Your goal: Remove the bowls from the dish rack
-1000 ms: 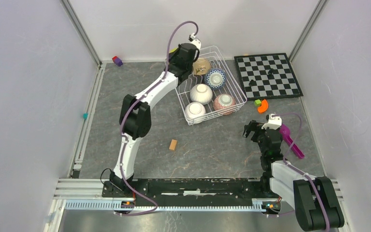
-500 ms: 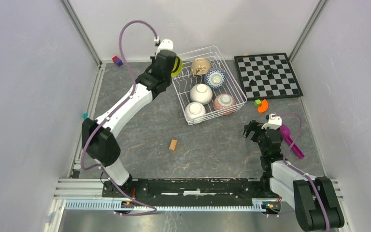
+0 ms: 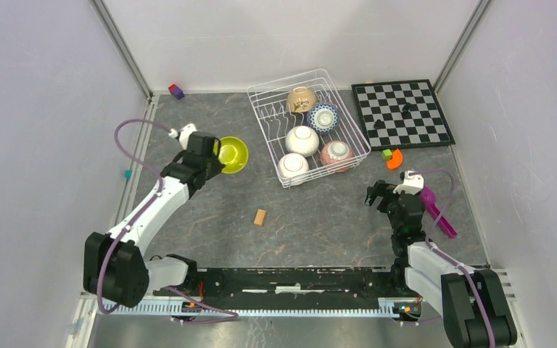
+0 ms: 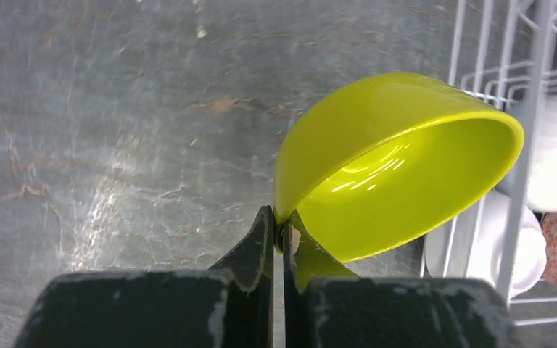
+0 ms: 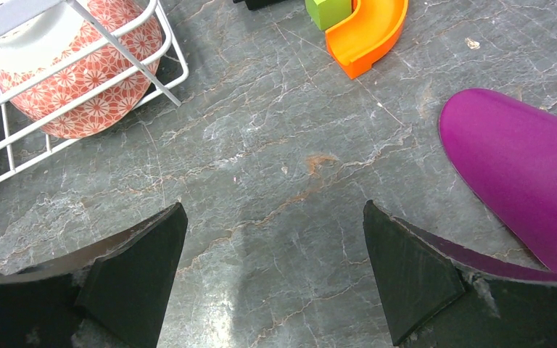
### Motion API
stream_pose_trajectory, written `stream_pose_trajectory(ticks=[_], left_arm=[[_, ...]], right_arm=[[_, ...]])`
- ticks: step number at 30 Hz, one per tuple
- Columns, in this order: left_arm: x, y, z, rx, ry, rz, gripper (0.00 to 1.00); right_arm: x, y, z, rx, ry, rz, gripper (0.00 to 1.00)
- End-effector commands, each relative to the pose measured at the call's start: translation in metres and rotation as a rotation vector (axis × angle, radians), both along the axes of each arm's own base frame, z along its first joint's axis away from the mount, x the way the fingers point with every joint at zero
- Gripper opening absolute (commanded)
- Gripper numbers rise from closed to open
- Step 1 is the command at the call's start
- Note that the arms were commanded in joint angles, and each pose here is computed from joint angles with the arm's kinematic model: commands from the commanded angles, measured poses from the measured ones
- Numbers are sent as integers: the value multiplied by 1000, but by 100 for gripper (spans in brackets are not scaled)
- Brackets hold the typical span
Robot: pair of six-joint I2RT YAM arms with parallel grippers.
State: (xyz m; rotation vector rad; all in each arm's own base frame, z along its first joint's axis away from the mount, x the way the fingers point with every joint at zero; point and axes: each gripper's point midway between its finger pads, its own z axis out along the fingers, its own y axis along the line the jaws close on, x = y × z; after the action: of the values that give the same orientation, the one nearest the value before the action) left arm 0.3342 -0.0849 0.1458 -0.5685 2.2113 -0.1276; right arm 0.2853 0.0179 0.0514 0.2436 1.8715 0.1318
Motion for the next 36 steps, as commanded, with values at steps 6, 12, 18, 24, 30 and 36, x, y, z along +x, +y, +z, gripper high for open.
stream_pose_trajectory(ticks=[6, 12, 18, 24, 30, 36], left_arm=[[-27, 35, -45, -199, 164, 254, 2], [-36, 39, -54, -217, 216, 272, 2], [-35, 38, -52, -277, 202, 286, 19], [-34, 41, -48, -270, 196, 286, 35], [-33, 46, -39, -266, 157, 293, 41], [-35, 54, -29, -232, 138, 313, 44]], right_arm=[[-1, 0, 0, 4, -8, 0, 98], [0, 0, 0, 3, -4, 1, 98], [0, 1, 4, 8, -28, 1, 98], [0, 1, 3, 9, -25, 2, 98], [0, 1, 5, 9, -31, 2, 98], [0, 1, 4, 9, -28, 3, 98]])
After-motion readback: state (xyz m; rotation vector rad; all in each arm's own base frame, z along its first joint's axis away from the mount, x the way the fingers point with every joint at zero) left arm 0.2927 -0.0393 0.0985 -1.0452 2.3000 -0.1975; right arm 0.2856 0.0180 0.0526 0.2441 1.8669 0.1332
